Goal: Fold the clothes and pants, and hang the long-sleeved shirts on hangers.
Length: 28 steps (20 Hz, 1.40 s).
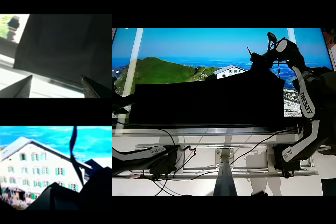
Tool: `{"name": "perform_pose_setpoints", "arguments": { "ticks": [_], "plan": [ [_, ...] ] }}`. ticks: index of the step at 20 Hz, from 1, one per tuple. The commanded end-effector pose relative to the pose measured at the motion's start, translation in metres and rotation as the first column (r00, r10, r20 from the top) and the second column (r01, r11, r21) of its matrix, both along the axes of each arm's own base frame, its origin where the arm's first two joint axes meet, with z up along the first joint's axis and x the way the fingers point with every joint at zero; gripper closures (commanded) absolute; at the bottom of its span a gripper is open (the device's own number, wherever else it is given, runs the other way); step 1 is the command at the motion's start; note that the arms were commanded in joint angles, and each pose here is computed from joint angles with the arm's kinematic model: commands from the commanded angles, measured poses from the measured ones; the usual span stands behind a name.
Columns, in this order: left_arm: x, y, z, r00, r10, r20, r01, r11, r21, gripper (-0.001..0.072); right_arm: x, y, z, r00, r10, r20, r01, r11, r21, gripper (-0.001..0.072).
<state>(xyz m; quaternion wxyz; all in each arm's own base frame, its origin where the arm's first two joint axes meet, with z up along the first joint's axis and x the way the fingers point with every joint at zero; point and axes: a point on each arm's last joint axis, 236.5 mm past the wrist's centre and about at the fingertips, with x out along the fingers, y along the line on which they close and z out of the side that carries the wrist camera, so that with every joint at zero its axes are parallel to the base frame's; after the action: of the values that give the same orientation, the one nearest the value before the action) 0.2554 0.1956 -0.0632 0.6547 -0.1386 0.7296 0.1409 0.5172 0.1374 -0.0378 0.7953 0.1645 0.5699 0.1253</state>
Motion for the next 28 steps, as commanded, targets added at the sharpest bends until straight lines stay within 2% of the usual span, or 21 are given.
{"name": "perform_pose_setpoints", "arguments": {
  "ticks": [1, 4, 7, 8, 10, 11, 12, 14, 17, 21, 26, 28],
  "plan": [
    [0.010, -0.013, 0.000, 0.999, 0.019, 0.038, -0.017, 0.999, -0.050, 0.0005, -0.016, 0.004, 0.059, 0.976, 0.194, 0.101, -0.183, 0.977, -0.108, 0.0692],
    [0.030, -0.037, 0.002, 0.991, 0.068, 0.113, -0.050, 0.987, -0.154, 0.0005, -0.039, 0.016, 0.124, 0.943, 0.246, 0.224, -0.213, 0.963, -0.164, 0.0692],
    [0.072, -0.074, 0.017, 0.953, 0.137, 0.268, -0.044, 0.944, -0.327, 0.0012, -0.093, 0.021, 0.145, 0.929, 0.281, 0.243, -0.242, 0.954, -0.176, 0.0691],
    [0.090, -0.090, 0.028, 0.927, 0.166, 0.335, -0.020, 0.917, -0.398, 0.0013, -0.115, 0.018, 0.140, 0.932, 0.285, 0.224, -0.249, 0.952, -0.177, 0.0691],
    [0.129, -0.127, 0.064, 0.849, 0.239, 0.471, 0.071, 0.833, -0.549, 0.0033, -0.168, 0.005, 0.114, 0.960, 0.242, 0.142, -0.221, 0.963, -0.153, 0.0692],
    [0.143, -0.144, 0.079, 0.819, 0.254, 0.515, 0.124, 0.798, -0.590, 0.0087, -0.193, -0.002, 0.100, 0.970, 0.222, 0.101, -0.206, 0.967, -0.148, 0.0691],
    [0.152, -0.163, 0.091, 0.799, 0.250, 0.547, 0.179, 0.769, -0.613, 0.0094, -0.217, -0.007, 0.088, 0.977, 0.202, 0.069, -0.190, 0.972, -0.141, 0.0691],
    [0.163, -0.208, 0.102, 0.788, 0.200, 0.583, 0.277, 0.729, -0.626, 0.0094, -0.259, -0.017, 0.074, 0.978, 0.204, 0.031, -0.198, 0.970, -0.144, 0.0691],
    [0.174, -0.282, 0.098, 0.779, 0.080, 0.622, 0.390, 0.714, -0.581, 0.0093, -0.291, -0.034, 0.075, 0.988, 0.153, 0.035, -0.145, 0.975, -0.166, 0.0691],
    [0.190, -0.390, 0.080, 0.715, -0.034, 0.698, 0.501, 0.722, -0.478, 0.0093, -0.287, -0.042, 0.086, 0.984, 0.144, 0.104, -0.122, 0.974, -0.193, 0.0691],
    [0.159, -0.508, 0.040, 0.710, -0.186, 0.679, 0.615, 0.635, -0.468, 0.0093, -0.280, -0.041, 0.089, 0.981, 0.136, 0.138, -0.109, 0.975, -0.192, 0.0690],
    [0.161, -0.521, 0.018, 0.761, -0.175, 0.625, 0.569, 0.643, -0.513, 0.0094, -0.278, -0.041, 0.090, 0.980, 0.135, 0.144, -0.106, 0.976, -0.191, 0.0690]
  ]
}}
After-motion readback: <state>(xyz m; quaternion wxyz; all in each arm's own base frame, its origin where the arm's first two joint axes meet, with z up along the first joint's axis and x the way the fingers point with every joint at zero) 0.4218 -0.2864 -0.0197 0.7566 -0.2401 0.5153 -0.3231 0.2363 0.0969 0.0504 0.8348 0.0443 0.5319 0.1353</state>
